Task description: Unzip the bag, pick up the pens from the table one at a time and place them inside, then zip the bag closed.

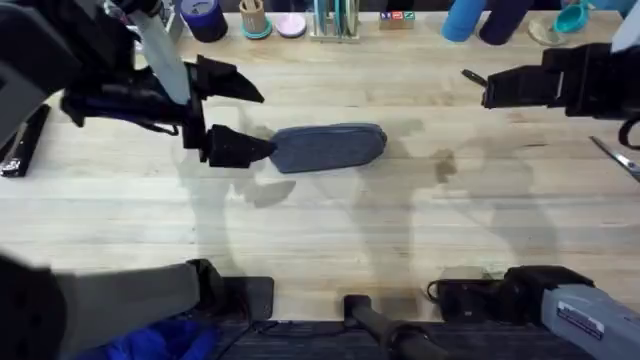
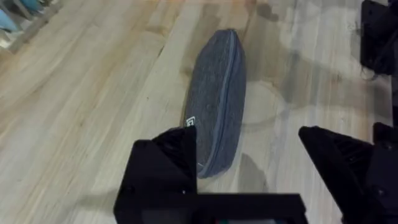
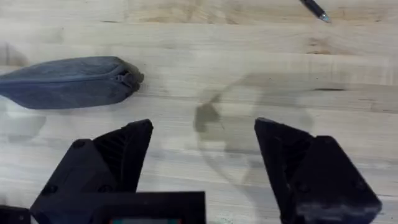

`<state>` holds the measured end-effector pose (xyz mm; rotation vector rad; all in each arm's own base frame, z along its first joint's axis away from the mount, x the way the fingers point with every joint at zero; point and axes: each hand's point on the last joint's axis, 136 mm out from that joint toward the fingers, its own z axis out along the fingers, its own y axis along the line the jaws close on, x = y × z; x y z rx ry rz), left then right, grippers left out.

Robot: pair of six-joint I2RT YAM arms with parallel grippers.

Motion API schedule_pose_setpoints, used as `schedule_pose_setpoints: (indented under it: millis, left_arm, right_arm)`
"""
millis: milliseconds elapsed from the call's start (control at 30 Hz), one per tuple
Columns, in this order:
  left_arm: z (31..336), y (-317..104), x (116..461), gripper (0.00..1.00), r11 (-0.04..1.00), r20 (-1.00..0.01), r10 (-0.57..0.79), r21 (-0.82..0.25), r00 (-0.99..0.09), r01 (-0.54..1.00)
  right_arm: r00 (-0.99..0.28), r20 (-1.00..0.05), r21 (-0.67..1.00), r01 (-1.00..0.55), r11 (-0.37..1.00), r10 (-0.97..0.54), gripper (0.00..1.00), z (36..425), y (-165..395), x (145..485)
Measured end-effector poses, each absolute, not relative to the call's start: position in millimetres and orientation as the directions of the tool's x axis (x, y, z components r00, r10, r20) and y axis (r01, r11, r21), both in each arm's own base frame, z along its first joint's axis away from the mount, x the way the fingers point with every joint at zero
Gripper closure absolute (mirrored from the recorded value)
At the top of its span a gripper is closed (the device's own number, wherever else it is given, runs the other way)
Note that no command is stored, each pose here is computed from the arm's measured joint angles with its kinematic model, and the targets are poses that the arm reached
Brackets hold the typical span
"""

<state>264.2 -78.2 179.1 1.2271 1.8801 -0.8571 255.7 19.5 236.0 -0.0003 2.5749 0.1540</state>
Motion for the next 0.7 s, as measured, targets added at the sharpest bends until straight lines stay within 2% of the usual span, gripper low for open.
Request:
schedule_pose_setpoints:
  millis: [333,467,700]
  left_arm:
    - [135,-76,274,0.011,0.259,-0.833,0.440,-0.239,-0.335,0.936]
    - [121,-78,277,0.041,0.232,-0.844,0.411,-0.269,-0.345,0.935]
    - [103,-79,281,0.090,0.194,-0.861,0.389,-0.272,-0.328,0.943]
  right_arm:
    - [-0.846,-0.532,0.111,-0.030,0.993,0.034,0.005,236,20,256]
    - [-0.846,-0.532,0.111,-0.030,0.993,0.034,0.006,236,20,256]
    - [-0.846,-0.532,0.111,-0.030,0.993,0.034,0.005,236,20,256]
